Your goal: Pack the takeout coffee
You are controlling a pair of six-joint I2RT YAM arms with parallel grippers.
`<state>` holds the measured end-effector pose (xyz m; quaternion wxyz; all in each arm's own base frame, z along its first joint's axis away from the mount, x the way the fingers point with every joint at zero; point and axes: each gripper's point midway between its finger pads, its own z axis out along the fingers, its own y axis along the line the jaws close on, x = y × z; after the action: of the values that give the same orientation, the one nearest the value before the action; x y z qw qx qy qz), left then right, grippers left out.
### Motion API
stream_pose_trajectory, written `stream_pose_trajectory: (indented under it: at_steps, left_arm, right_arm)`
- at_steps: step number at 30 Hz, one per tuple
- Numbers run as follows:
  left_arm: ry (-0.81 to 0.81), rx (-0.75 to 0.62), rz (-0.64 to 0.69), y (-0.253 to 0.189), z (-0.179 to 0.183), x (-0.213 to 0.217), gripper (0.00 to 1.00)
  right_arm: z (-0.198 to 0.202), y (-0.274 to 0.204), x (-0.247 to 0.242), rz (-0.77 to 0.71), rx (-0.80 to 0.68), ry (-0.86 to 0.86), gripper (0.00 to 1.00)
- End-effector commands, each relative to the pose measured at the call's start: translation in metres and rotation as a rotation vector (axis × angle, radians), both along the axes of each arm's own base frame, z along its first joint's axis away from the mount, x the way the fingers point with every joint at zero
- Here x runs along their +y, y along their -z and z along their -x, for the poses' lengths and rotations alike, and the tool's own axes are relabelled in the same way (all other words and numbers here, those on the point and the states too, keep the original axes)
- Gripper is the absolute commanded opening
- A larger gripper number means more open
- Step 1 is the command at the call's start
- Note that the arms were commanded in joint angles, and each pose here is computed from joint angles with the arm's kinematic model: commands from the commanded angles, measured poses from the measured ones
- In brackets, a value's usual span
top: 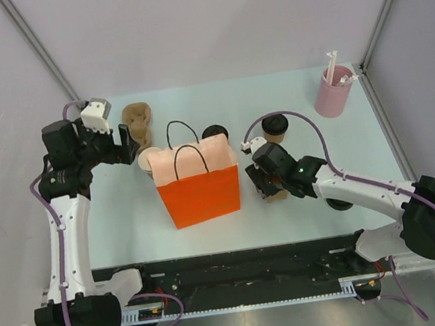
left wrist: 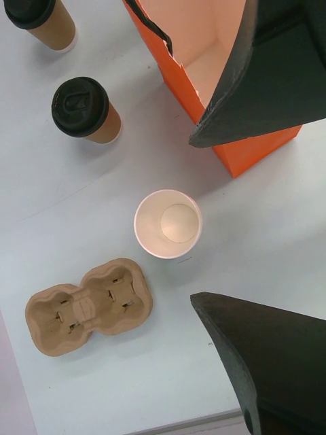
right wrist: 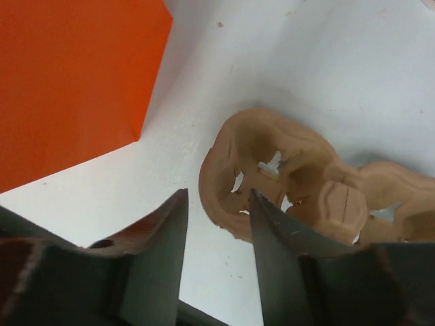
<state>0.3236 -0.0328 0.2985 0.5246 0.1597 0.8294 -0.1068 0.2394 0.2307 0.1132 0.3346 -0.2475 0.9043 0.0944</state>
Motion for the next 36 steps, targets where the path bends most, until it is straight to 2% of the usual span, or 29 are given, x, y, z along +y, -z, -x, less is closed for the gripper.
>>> stream_pose_trajectory:
  at_steps: [1,2,3,5,8,9,12,15,17,19,31,34,36]
  left_arm:
    - [0.056,-0.045,-0.015,-0.011,0.007,-0.007,0.92]
    - [0.059,-0.048,-0.017,-0.011,0.007,-0.007,0.93]
    - [0.06,-0.05,-0.019,-0.012,0.008,-0.007,0.93]
    - [0.061,-0.052,-0.021,-0.013,0.007,-0.007,0.93]
    - [0.064,-0.062,-0.021,-0.017,0.008,-0.007,0.93]
    - [0.07,-0.062,-0.019,-0.017,0.008,-0.009,0.93]
    - [0.081,-0.065,-0.01,-0.02,0.009,-0.011,0.93]
    - [0.07,-0.073,-0.026,-0.021,0.01,-0.008,0.93]
    - [0.068,-0.075,-0.039,-0.021,0.01,-0.007,0.93]
    - [0.061,-0.072,-0.045,-0.02,0.009,-0.005,0.92]
    - [0.082,-0.096,-0.05,-0.028,0.015,-0.008,0.92]
    - [0.081,-0.095,-0.054,-0.028,0.016,-0.007,0.93]
    - [0.084,-0.098,-0.054,-0.029,0.016,-0.008,0.93]
  right_arm:
    - [0.001,-0.028,0.021,-0.165,-0.016,0.007,0.54]
    - [0.0,-0.035,0.018,-0.193,-0.016,0.034,0.56]
    - [0.001,-0.037,0.016,-0.206,-0.005,0.044,0.64]
    - [-0.002,-0.048,0.005,-0.242,-0.01,0.097,0.65]
    - [-0.006,-0.051,-0.022,-0.219,-0.01,0.182,0.66]
    - [-0.011,-0.049,-0.033,-0.198,-0.017,0.22,0.85]
    - [-0.015,-0.027,-0.062,-0.126,0.063,0.298,0.93]
    - [-0.01,-0.004,-0.082,-0.045,0.153,0.332,0.95]
    - [-0.007,0.009,-0.086,-0.015,0.216,0.292,0.95]
    - [-0.006,0.023,-0.076,-0.053,0.304,0.226,0.92]
    - [-0.005,0.065,-0.095,0.096,0.395,0.324,0.81]
    - [-0.004,0.073,-0.095,0.107,0.423,0.334,0.75]
    - [-0.002,0.084,-0.094,0.118,0.457,0.316,0.68]
